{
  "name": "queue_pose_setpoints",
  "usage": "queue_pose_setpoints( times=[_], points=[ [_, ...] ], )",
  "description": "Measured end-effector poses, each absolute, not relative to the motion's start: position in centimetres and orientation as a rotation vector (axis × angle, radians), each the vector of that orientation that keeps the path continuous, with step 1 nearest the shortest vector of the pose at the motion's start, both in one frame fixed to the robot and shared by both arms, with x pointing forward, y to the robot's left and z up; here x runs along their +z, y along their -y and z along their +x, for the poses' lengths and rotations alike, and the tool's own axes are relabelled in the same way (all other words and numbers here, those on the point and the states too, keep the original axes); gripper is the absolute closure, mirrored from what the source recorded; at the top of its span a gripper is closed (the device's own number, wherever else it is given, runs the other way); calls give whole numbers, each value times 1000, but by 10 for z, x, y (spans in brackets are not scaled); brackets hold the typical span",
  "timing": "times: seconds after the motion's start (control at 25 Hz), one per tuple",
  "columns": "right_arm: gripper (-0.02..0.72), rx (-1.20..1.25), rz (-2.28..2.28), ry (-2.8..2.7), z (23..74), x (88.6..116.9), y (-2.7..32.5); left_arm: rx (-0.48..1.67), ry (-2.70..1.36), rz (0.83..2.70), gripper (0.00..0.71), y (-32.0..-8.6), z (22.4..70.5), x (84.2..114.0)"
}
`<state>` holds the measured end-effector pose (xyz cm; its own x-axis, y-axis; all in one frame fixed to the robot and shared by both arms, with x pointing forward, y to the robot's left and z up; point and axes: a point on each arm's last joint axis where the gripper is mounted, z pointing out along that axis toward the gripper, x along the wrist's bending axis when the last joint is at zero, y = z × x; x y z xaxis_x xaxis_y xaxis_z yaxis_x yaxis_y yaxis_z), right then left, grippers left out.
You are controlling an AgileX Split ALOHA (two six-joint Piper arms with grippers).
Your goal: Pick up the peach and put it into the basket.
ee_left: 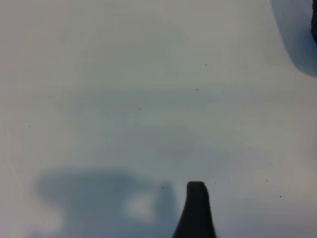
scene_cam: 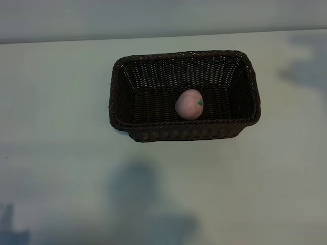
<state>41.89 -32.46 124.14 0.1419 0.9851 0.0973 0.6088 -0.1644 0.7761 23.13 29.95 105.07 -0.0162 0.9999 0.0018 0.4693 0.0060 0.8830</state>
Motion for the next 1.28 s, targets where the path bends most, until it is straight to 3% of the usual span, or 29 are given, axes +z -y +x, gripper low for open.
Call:
queue_pose_setpoints(
  times=[0.28, 0.56, 0.88, 1.28],
  points=[
    [108, 942, 1689, -1419, 337, 1240, 309, 948, -1574, 1550, 118, -300, 231, 1051],
    [108, 1058, 1565, -1383, 281, 1217, 298, 947, -1574, 1549, 118, -300, 231, 1051],
    [108, 1074, 1491, -1297, 229, 1177, 297, 946, -1575, 1548, 118, -300, 231, 1051],
    [108, 1055, 1516, -1319, 212, 1108, 296, 946, -1575, 1548, 118, -300, 231, 1051]
  ],
)
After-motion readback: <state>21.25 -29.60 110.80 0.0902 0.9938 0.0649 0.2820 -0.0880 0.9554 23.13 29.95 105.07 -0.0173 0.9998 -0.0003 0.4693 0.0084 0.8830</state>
